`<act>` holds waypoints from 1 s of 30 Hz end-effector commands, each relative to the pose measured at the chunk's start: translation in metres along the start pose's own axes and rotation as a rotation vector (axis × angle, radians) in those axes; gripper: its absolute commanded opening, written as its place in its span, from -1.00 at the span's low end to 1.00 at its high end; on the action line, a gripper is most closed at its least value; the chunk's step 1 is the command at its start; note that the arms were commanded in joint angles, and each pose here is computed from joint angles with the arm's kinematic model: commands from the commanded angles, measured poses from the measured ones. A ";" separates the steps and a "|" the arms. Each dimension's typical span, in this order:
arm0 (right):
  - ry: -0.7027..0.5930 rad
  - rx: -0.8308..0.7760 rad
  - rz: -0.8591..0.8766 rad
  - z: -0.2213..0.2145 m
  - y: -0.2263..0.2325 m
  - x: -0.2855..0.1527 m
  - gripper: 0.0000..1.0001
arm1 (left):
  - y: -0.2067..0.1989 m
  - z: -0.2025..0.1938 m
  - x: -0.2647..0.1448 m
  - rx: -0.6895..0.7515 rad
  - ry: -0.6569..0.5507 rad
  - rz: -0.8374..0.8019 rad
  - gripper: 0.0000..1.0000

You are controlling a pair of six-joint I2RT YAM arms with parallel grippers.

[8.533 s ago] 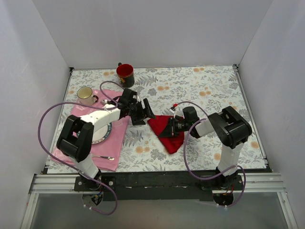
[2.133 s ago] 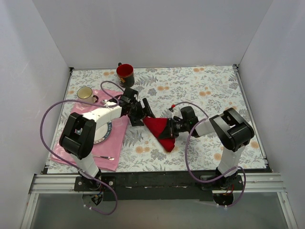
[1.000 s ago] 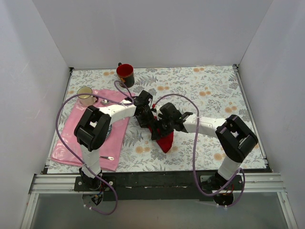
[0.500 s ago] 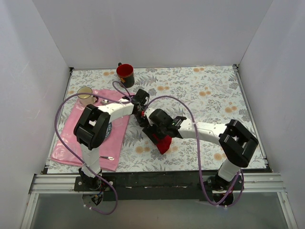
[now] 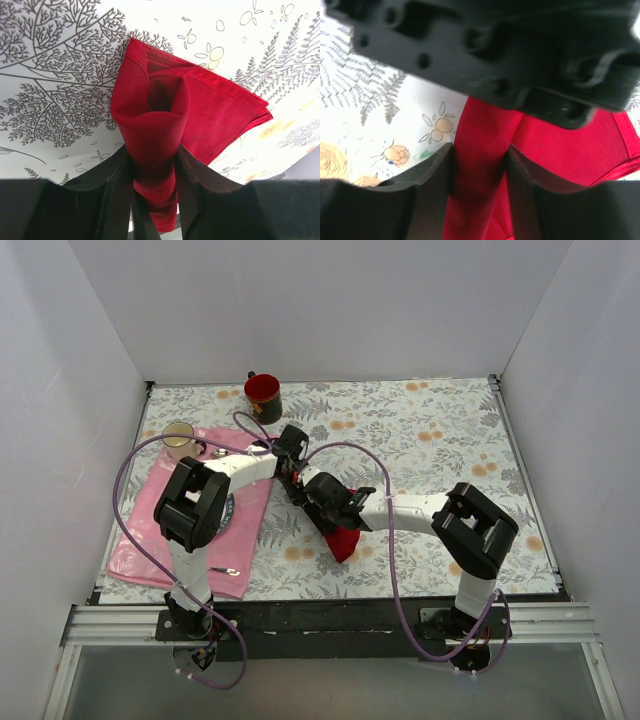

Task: Fold the napkin, place the utensils inside, and roll it up
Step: Roll the napkin with the utensil

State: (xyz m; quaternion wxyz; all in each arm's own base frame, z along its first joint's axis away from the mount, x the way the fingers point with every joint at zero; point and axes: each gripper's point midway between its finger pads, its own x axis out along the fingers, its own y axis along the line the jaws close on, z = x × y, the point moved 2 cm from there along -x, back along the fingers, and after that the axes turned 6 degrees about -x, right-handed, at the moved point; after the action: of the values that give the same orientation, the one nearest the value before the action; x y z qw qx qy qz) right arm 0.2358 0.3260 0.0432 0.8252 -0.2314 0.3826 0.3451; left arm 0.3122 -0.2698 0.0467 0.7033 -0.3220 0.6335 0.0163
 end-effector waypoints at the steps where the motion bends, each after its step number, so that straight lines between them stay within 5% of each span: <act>1: -0.027 0.066 -0.060 0.001 -0.006 0.007 -0.23 | 0.011 -0.002 0.004 0.015 0.020 0.009 -0.30; 3: -0.041 0.115 -0.041 0.001 -0.009 0.006 -0.38 | 0.005 0.000 -0.002 0.063 0.018 -0.044 -0.05; 4: -0.044 0.134 0.012 0.000 -0.004 0.006 -0.61 | 0.012 -0.003 -0.002 0.072 0.025 -0.046 0.07; 5: -0.032 0.150 0.036 -0.010 -0.003 0.006 -0.66 | 0.005 0.000 -0.006 0.093 0.009 -0.094 0.29; 12: -0.087 0.390 0.395 -0.017 0.000 -0.002 -0.86 | -0.016 0.016 -0.054 0.258 -0.122 -0.231 0.83; 17: -0.171 0.593 0.667 -0.004 -0.003 -0.016 -0.86 | -0.016 0.016 -0.069 0.292 -0.147 -0.245 0.89; 23: -0.238 0.796 0.925 -0.003 -0.002 -0.024 -0.88 | -0.007 -0.008 -0.048 0.202 -0.023 -0.246 0.85; 30: -0.231 0.873 0.944 -0.012 -0.004 -0.019 -0.88 | 0.002 -0.015 -0.015 0.119 -0.016 -0.125 0.72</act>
State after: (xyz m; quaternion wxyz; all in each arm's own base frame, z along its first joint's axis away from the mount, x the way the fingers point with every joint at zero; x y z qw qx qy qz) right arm 0.2265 0.3055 0.0341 0.6593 0.3342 0.4756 0.4769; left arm 0.2962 -0.2651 0.0681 0.7238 -0.3171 0.6045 -0.1009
